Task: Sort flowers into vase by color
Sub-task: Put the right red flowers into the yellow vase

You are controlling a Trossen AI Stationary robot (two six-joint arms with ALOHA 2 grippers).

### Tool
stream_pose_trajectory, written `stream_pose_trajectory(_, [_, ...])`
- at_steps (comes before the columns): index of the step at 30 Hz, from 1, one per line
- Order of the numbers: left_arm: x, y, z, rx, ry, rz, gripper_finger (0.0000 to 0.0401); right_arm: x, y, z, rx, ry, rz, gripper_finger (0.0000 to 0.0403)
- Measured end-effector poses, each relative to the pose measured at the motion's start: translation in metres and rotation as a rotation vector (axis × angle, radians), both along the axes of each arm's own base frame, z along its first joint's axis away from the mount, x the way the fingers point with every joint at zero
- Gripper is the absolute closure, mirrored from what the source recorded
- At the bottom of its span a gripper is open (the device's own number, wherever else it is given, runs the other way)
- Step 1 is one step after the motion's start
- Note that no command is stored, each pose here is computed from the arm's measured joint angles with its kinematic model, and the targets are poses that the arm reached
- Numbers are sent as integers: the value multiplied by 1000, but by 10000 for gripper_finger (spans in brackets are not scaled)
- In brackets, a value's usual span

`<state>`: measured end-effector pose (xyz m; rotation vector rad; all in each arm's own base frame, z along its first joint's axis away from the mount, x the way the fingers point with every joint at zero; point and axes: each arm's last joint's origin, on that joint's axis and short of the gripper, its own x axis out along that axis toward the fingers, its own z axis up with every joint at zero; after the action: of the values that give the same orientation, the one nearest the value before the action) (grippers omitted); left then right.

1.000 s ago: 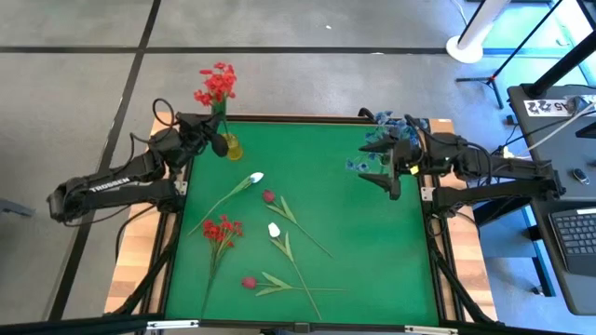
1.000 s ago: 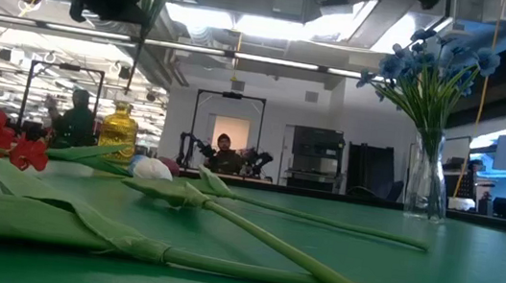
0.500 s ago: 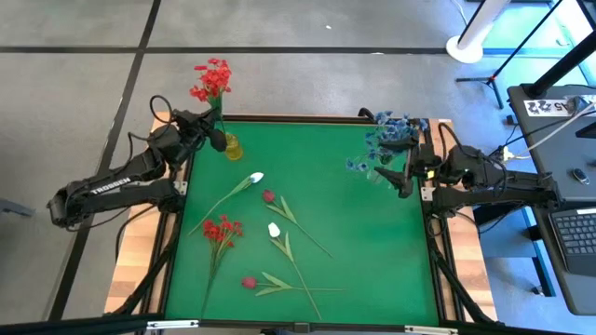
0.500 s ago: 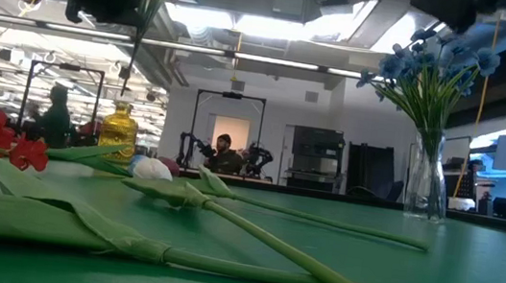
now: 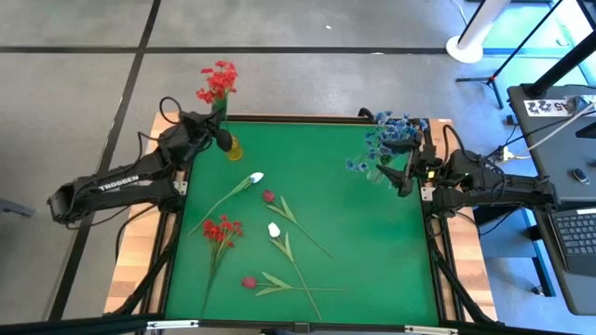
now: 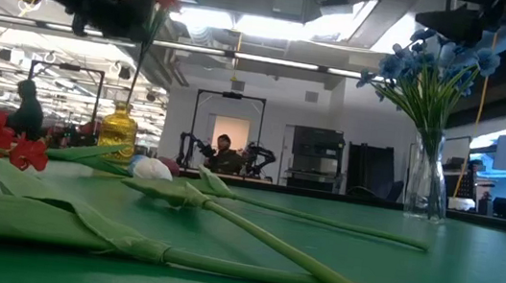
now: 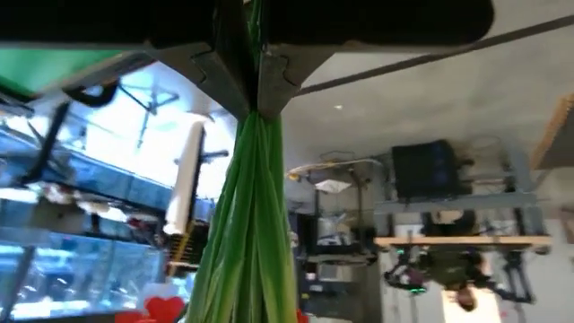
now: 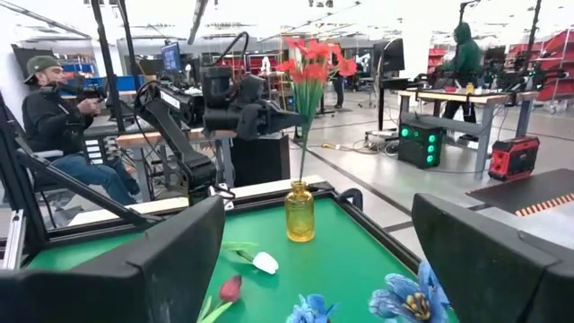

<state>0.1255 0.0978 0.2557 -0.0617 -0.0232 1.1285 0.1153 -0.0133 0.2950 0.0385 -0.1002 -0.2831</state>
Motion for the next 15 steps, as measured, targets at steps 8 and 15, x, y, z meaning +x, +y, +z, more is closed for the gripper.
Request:
stream_pose_trajectory(8, [-6, 4, -22, -10, -47, 46, 401, 0, 0, -1, 19, 7, 10, 45])
stream_pose_trajectory(15, [-5, 3, -24, -27, -44, 30, 379, 0, 0, 0, 24, -6, 11, 45])
